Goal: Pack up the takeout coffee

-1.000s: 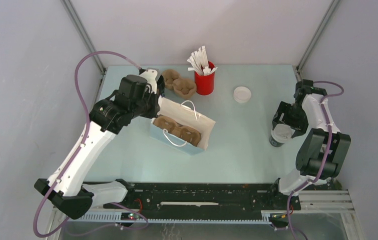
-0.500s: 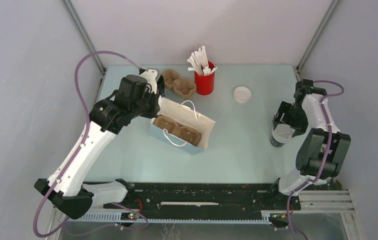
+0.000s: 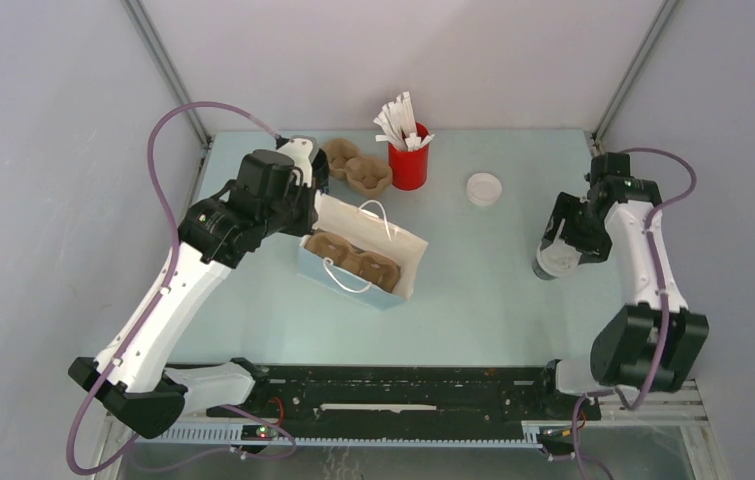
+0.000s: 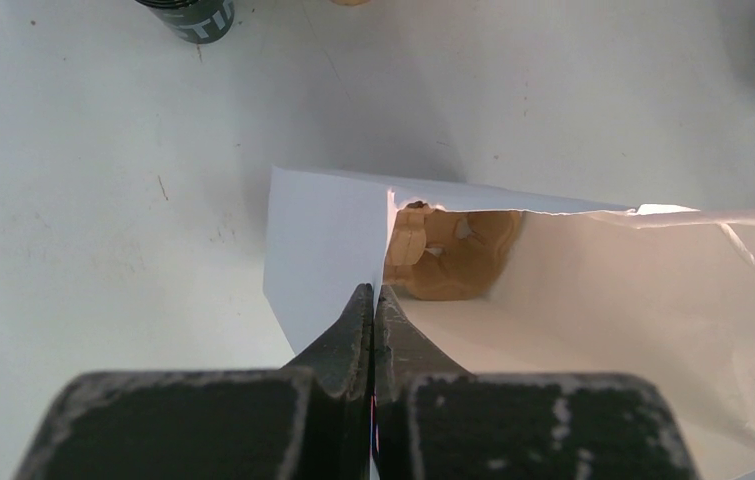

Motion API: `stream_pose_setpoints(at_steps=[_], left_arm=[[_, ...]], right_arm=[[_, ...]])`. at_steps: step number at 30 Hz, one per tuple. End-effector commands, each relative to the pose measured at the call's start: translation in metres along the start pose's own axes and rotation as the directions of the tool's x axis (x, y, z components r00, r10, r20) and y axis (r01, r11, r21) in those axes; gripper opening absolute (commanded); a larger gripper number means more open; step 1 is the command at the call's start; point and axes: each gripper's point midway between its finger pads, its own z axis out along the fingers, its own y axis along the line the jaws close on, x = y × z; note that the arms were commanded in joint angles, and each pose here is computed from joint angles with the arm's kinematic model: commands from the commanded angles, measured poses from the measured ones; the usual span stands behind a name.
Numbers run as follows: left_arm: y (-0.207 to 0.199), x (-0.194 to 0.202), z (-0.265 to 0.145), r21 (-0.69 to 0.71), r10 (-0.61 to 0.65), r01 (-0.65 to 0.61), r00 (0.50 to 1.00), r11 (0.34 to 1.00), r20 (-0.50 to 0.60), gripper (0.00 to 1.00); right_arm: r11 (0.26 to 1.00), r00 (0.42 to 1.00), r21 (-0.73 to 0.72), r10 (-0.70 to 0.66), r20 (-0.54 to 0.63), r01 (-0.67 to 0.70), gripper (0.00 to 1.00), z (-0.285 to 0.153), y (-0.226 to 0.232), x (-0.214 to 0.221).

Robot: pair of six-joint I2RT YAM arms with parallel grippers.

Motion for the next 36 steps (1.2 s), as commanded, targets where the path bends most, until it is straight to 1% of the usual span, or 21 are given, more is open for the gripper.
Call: stream_pose_setpoints(at_steps=[1,5,8,10,12,16,18,20,23,25,28,30,31,32,36], left_arm=[[-0.002,-0.019,-0.007,0.003,-0.045,0.045,0.997,0.999,0.063,0.00],[-0.004,-0.018,-0.009,0.017,-0.060,0.060,0.996,0.998,0.062,0.00],[-0.001,-0.018,-0.013,0.007,-0.064,0.064,0.996,0.998,0.069,0.00],[-0.001,-0.018,-0.018,0.008,-0.076,0.075,0.994,0.997,0.083,0.00],[-0.003,-0.022,-0.024,0.035,-0.081,0.078,0.989,0.996,0.121,0.00],[-0.006,-0.037,-0.037,0.078,-0.083,0.066,0.966,0.995,0.246,0.00],[-0.007,-0.038,-0.039,0.092,-0.062,0.038,0.960,0.995,0.274,0.00],[-0.007,-0.038,-0.040,0.091,-0.035,0.010,0.960,0.996,0.278,0.00],[-0.008,-0.036,-0.042,0.099,0.002,-0.030,0.961,0.995,0.275,0.00],[-0.008,-0.033,-0.041,0.097,0.018,-0.046,0.963,0.994,0.267,0.00],[-0.009,-0.029,-0.040,0.102,0.036,-0.064,0.966,0.993,0.254,0.00],[-0.008,-0.026,-0.038,0.100,0.042,-0.068,0.968,0.993,0.248,0.00],[-0.008,-0.026,-0.038,0.100,0.043,-0.070,0.968,0.993,0.246,0.00],[-0.008,-0.024,-0.037,0.101,0.044,-0.070,0.970,0.992,0.240,0.00],[-0.009,-0.020,-0.035,0.103,0.037,-0.063,0.972,0.993,0.233,0.00]], right_arm=[[0.976,0.983,-0.176,-0.101,0.152,0.128,0.76,-0.054,0.041,0.003],[0.907,0.936,-0.315,-0.187,0.298,0.281,0.75,-0.102,0.085,0.020],[0.810,0.888,-0.426,-0.233,0.396,0.403,0.75,-0.148,0.120,0.037],[0.730,0.842,-0.478,-0.253,0.476,0.489,0.74,-0.183,0.140,0.048],[0.637,0.789,-0.516,-0.257,0.559,0.573,0.74,-0.221,0.157,0.059],[0.429,0.699,-0.572,-0.241,0.673,0.699,0.73,-0.292,0.185,0.084],[0.322,0.659,-0.581,-0.244,0.711,0.747,0.72,-0.321,0.197,0.100],[0.240,0.626,-0.578,-0.254,0.738,0.780,0.71,-0.344,0.207,0.114],[0.171,0.594,-0.571,-0.308,0.743,0.803,0.70,-0.356,0.227,0.132],[0.112,0.568,-0.568,-0.339,0.749,0.816,0.69,-0.364,0.239,0.151],[0.044,0.546,-0.570,-0.355,0.759,0.821,0.69,-0.376,0.254,0.176],[0.012,0.540,-0.577,-0.370,0.756,0.816,0.69,-0.378,0.264,0.193],[0.010,0.539,-0.580,-0.381,0.751,0.815,0.69,-0.376,0.269,0.199],[0.023,0.540,-0.579,-0.393,0.744,0.815,0.68,-0.372,0.274,0.204],[0.123,0.550,-0.561,-0.450,0.704,0.819,0.66,-0.349,0.287,0.211]])
